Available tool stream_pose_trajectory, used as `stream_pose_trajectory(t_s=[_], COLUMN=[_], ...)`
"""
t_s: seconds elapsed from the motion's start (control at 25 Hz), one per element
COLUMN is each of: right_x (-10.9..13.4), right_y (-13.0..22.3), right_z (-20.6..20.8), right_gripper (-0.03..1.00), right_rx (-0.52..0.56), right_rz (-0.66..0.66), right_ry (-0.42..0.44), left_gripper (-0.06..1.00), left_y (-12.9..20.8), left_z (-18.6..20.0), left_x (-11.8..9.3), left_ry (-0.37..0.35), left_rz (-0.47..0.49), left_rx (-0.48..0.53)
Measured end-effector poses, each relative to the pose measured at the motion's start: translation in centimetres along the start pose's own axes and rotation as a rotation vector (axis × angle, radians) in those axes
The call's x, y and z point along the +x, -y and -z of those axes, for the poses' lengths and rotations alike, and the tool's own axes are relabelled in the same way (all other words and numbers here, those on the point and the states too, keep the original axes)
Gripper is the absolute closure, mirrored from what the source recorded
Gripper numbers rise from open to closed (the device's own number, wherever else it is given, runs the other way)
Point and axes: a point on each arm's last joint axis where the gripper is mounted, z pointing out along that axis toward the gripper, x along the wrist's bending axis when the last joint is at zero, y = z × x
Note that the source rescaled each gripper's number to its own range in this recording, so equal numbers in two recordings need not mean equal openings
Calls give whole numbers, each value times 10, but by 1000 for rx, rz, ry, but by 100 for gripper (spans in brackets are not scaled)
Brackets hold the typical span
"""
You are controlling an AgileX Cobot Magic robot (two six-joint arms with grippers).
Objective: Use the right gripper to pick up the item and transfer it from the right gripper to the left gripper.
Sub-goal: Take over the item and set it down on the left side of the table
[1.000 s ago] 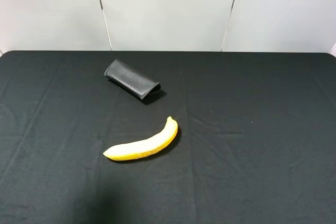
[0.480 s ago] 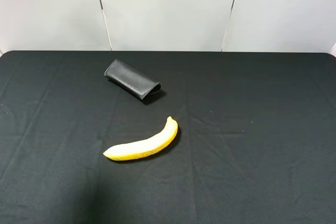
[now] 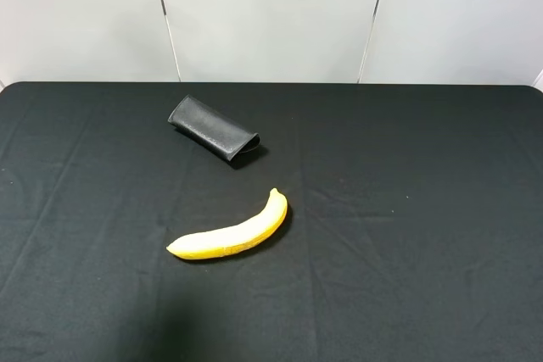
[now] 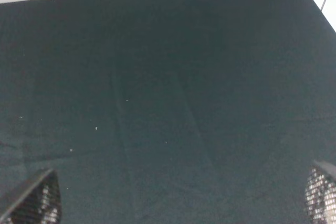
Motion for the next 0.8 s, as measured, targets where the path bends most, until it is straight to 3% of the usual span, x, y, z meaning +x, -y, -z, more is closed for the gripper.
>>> stream_pose_trajectory(t_s=[0.12,0.2,0.44,0.8], right_x=[0,0,0,0], right_y=[0,0,0,0], right_z=[0,0,0,0], right_gripper=[-3,-3,-3,-3], right_rx=[0,0,0,0], right_rz=[0,0,0,-2], right_ry=[0,0,0,0], left_gripper=[94,94,94,94], left_y=[-2,-4,-6,-3], left_z=[1,2,-2,-6], left_x=[-13,-18,-8,2], left_ry=[145,193,139,192], left_rz=[-92,-125,-73,20], left_rx=[-26,-52,-59,-40])
